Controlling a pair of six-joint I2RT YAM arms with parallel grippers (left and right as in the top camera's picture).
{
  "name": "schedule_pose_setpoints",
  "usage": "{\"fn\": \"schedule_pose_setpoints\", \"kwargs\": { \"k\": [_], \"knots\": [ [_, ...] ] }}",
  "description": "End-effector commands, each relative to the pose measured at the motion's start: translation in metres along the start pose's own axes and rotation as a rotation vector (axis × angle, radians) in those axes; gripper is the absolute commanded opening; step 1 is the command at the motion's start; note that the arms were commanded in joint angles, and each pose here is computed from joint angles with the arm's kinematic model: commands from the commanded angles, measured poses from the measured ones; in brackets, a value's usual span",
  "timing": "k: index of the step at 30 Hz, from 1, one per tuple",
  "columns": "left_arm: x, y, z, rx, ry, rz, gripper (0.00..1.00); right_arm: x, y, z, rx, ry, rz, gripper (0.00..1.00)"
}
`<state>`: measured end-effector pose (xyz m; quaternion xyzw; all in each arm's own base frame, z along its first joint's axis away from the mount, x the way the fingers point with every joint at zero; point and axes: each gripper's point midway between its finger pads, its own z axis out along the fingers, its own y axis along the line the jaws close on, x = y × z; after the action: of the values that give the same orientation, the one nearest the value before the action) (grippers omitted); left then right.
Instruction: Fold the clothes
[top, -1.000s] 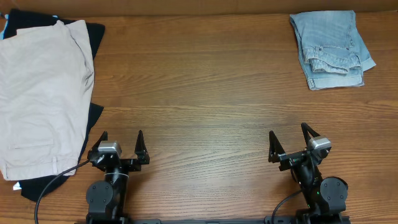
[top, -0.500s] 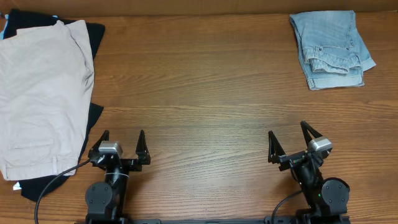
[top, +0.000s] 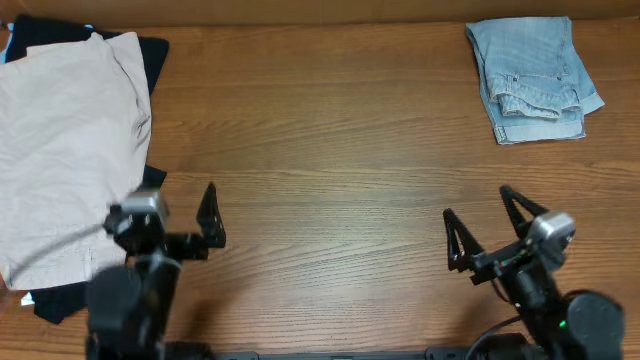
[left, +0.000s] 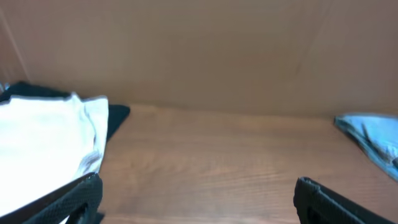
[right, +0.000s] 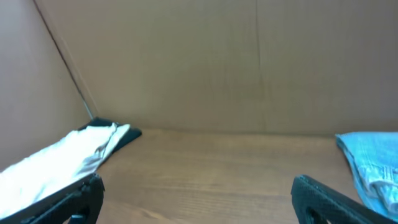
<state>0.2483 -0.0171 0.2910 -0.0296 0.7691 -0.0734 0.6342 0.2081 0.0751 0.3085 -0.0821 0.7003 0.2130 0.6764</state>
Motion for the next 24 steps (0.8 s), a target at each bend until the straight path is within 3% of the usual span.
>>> {"fn": "schedule_pose_setpoints", "kwargs": {
  "k": [1,7,11,14,20,24],
  "knots": [
    [-0.029,-0.012,0.017,0.035,0.127,0.054,1.00,-0.033,0.005,0.007,0.007,0.052,0.021,1.00],
    [-0.048,-0.018,0.049,0.027,0.468,0.068,1.00,-0.038,-0.013,0.041,0.103,0.335,0.113,1.00],
    [-0.041,-0.015,0.076,0.029,0.649,0.131,1.00,-0.025,-0.025,0.068,0.141,0.515,0.170,1.00],
    [-0.023,-0.012,0.107,0.039,0.729,0.157,1.00,-0.008,-0.035,0.093,0.149,0.604,0.210,1.00],
    [0.049,0.014,0.152,-0.039,0.958,0.175,1.00,0.044,-0.046,0.125,0.126,0.771,0.285,1.00],
    [0.062,0.042,0.169,-0.091,0.983,0.126,1.00,0.066,-0.046,0.133,0.098,0.843,0.327,1.00]
  ]
}}
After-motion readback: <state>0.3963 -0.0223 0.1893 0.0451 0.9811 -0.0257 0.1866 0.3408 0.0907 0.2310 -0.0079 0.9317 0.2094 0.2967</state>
